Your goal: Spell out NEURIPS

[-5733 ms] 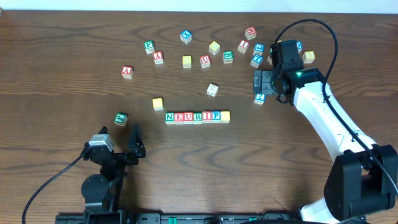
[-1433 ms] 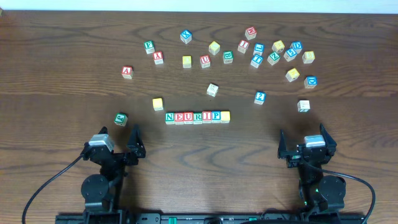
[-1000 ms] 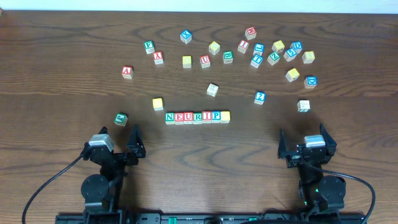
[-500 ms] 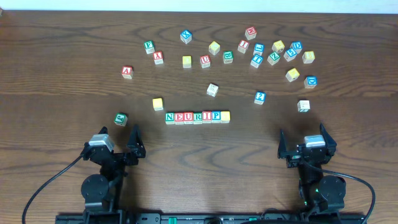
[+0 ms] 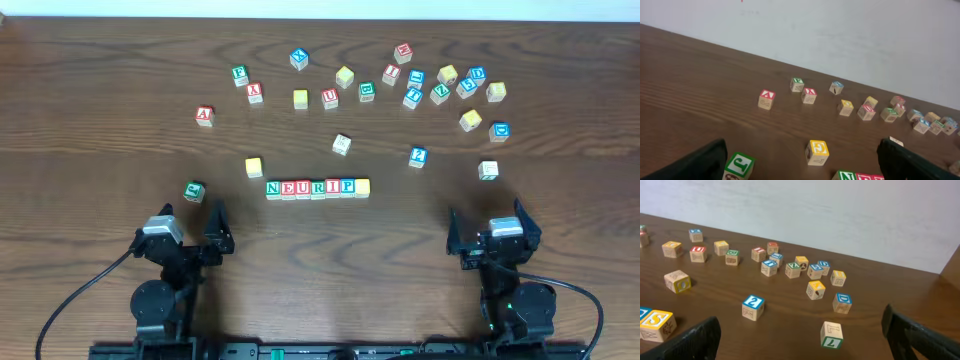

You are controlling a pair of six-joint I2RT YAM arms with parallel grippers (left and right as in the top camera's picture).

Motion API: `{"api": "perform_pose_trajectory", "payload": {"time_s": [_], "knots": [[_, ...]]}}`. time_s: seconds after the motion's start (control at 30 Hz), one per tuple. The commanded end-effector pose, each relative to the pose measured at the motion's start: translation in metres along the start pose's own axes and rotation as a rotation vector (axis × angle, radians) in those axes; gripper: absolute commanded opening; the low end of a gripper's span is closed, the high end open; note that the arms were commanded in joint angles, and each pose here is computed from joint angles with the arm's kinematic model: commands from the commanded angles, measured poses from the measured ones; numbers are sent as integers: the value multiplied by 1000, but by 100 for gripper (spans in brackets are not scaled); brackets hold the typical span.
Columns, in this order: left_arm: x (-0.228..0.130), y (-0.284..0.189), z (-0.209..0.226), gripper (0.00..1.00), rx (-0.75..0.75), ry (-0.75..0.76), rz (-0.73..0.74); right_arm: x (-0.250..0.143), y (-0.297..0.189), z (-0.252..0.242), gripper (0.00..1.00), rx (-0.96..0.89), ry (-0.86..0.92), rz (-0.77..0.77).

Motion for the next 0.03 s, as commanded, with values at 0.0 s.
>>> {"api": "perform_pose_trajectory", "payload": {"time_s": [0.0], "knots": [[-13, 0, 4, 94, 6, 12, 52, -1, 0, -1, 99, -4, -6, 0]]}}
Point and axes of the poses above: each gripper's point midway between its finger pads, its own y axis out along the fingers, its own z axis along the line the jaws close on, x = y × z, the point moved 3 cm from there along -y, back along the fingers, and after that the axes turned 13 degrees about -y, right-handed, at the moved point
